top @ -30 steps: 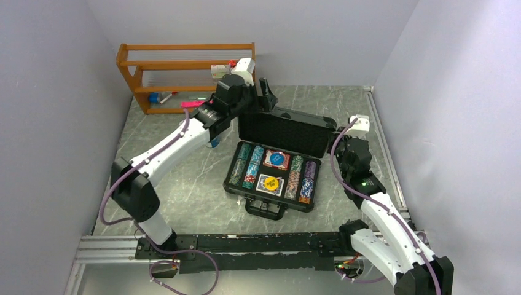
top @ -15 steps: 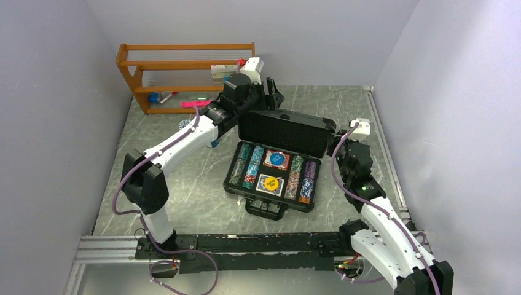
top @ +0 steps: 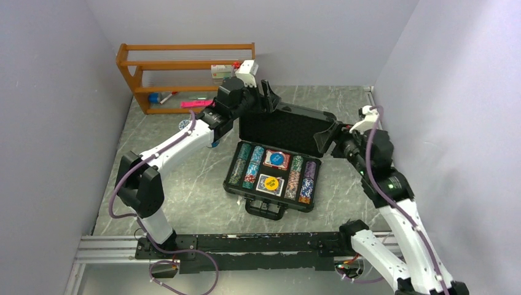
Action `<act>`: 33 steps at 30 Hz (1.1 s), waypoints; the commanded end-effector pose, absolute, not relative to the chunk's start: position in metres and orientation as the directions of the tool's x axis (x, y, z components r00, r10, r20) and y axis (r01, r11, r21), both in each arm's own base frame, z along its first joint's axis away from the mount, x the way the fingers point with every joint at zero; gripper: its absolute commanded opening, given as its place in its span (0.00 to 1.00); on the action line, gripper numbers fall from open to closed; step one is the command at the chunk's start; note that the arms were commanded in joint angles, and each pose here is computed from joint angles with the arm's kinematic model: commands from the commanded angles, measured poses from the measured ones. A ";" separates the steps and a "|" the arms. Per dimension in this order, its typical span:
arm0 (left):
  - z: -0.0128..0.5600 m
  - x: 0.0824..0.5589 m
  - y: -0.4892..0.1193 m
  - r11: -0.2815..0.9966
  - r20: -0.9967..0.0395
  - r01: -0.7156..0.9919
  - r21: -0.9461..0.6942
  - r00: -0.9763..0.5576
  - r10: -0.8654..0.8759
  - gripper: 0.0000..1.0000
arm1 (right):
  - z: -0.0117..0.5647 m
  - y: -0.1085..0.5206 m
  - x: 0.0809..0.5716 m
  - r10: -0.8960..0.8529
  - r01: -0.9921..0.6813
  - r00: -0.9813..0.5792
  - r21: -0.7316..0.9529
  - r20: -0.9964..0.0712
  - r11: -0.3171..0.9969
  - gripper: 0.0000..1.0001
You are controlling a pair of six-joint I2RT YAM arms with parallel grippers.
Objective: Pack up texas hold em set
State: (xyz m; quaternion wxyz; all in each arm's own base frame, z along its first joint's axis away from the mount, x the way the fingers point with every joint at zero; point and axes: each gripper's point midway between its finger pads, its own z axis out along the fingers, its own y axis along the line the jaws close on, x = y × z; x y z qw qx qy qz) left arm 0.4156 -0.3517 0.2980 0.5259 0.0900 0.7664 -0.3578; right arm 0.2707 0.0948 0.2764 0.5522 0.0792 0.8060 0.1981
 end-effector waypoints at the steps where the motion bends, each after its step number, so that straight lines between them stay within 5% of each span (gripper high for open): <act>1: 0.202 0.389 -0.340 0.785 -0.755 0.413 -0.461 -0.648 -0.103 0.76 | 0.326 0.119 0.221 0.236 -0.363 -0.371 0.374 -0.898 0.853 0.75; 11: 0.135 0.381 -0.315 0.872 -0.671 0.302 -0.386 -0.741 -0.041 0.72 | 0.360 0.108 0.277 0.352 -0.235 -0.234 0.404 -0.906 0.884 0.77; 19: 0.164 0.369 -0.288 0.888 -0.732 0.270 -0.373 -0.674 -0.102 0.74 | 0.287 0.097 0.362 0.400 0.065 -0.325 0.401 -0.857 0.914 0.74; 28: 0.186 0.365 -0.257 0.916 -0.778 0.218 -0.337 -0.613 -0.141 0.75 | 0.291 0.120 0.436 0.359 0.034 -0.298 0.366 -0.884 0.930 0.70; 33: 0.194 0.358 -0.242 0.927 -0.796 0.197 -0.318 -0.586 -0.149 0.76 | 0.281 0.131 0.466 0.072 -0.116 -0.328 0.116 -0.942 0.986 0.70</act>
